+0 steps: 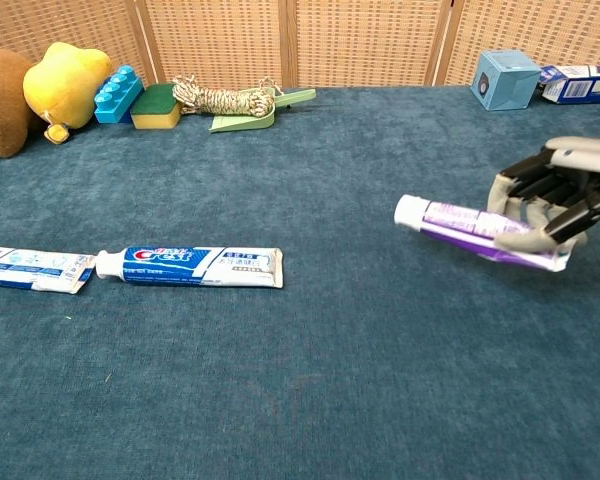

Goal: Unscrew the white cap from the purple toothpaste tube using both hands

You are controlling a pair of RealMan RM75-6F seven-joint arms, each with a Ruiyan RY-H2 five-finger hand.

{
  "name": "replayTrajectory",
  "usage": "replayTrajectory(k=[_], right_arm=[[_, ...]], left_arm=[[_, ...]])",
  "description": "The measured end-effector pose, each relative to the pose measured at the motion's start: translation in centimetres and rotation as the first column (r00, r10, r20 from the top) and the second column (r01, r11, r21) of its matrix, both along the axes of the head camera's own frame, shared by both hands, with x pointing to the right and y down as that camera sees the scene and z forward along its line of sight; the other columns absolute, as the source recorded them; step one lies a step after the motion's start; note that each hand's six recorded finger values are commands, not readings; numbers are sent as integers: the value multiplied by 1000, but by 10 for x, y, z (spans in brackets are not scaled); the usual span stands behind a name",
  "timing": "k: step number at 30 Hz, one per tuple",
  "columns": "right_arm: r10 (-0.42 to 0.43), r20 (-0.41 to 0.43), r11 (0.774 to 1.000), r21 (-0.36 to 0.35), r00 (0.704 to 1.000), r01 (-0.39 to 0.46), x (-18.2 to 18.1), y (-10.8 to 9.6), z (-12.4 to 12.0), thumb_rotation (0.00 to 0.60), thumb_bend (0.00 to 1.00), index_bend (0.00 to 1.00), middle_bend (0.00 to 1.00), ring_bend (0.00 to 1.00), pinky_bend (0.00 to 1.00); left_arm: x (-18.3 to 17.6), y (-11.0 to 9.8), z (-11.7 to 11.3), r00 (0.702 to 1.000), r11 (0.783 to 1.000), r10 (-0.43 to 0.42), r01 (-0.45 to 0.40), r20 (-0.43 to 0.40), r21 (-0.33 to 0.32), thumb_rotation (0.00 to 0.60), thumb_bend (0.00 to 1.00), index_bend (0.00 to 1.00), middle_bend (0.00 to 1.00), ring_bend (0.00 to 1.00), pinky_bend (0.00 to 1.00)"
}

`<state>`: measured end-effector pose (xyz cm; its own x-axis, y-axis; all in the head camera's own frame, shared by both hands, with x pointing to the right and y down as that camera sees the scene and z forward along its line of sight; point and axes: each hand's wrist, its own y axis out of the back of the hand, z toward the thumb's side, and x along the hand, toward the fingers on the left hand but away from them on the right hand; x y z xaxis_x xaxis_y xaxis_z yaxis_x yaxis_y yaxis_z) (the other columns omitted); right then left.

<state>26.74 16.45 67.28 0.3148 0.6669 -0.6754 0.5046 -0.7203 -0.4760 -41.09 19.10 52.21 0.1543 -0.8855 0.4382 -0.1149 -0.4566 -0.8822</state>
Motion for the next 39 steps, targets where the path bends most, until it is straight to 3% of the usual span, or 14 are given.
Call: replayTrajectory(k=[11, 23, 39], right_arm=[[116, 177, 990, -95, 977, -100, 17, -1, -19, 600, 583, 870, 684, 684, 780], [166, 310, 978, -170, 936, -117, 20, 7, -37, 600, 584, 870, 684, 689, 786], [167, 410, 967, -246, 897, -67, -15, 18, -46, 600, 588, 868, 684, 690, 789]], left_arm=[[28, -14, 11, 997, 997, 74, -75, -39, -30, 600, 343, 253, 137, 120, 166], [71, -27, 22, 973, 975, 220, -221, -67, -4, 600, 342, 257, 140, 119, 171], [145, -29, 46, 889, 900, 433, -435, -146, 21, 600, 326, 240, 94, 47, 144]])
